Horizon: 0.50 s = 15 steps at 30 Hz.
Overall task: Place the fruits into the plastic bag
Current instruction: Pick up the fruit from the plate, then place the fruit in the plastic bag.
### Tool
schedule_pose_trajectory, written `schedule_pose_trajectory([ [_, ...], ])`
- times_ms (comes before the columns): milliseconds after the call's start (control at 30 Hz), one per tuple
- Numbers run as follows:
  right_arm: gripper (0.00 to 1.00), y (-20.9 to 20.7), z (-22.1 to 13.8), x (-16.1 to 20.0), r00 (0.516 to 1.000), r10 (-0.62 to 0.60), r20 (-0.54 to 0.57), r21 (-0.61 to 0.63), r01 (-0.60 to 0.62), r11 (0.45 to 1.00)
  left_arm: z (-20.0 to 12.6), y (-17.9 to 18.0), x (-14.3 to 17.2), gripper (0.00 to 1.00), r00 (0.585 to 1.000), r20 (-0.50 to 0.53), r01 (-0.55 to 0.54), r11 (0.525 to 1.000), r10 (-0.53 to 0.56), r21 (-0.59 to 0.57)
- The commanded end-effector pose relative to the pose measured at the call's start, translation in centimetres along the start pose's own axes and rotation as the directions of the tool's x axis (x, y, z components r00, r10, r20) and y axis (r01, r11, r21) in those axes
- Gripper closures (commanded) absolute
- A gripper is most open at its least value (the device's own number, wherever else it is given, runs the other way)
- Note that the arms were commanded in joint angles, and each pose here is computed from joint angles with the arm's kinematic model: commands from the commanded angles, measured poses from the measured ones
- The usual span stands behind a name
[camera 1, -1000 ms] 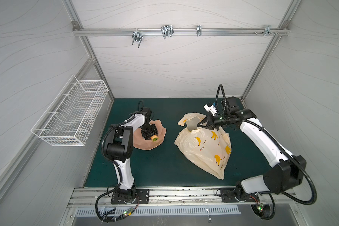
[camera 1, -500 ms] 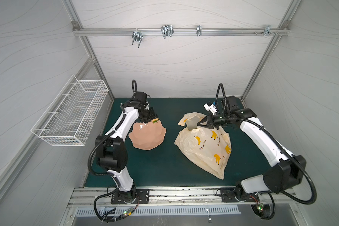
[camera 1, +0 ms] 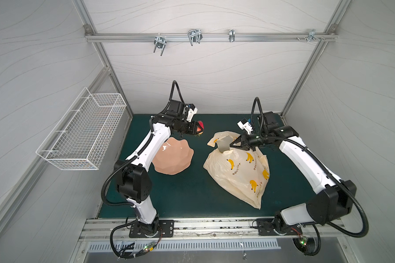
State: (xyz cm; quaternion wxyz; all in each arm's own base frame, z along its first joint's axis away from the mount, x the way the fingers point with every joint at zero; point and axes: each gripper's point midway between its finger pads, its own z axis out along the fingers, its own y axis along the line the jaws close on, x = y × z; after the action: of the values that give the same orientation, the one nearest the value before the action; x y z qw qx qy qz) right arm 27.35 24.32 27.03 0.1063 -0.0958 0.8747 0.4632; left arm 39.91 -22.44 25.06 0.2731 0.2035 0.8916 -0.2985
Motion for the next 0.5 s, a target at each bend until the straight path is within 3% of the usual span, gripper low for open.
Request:
schedule_pose_trajectory([
  [0,1.00,0.9,-0.7,0.3,1.000,-0.024,-0.005,-0.009,0.024,1.000,0.2,-4.2,0.1,0.72,0.975,0.022,-0.223,0.963,0.222,0.151],
  [167,1.00,0.9,-0.8,0.5,1.000,-0.024,-0.006,-0.004,0.024,1.000,1.2,-6.0,1.8,0.77,0.948,-0.007,-0.310,0.932,0.317,0.188],
  [467,1.00,0.9,-0.8,0.7,1.000,-0.025,-0.008,-0.005,0.025,1.000,4.7,-6.3,4.7,0.76,0.931,-0.077,-0.339,0.922,0.358,0.187],
])
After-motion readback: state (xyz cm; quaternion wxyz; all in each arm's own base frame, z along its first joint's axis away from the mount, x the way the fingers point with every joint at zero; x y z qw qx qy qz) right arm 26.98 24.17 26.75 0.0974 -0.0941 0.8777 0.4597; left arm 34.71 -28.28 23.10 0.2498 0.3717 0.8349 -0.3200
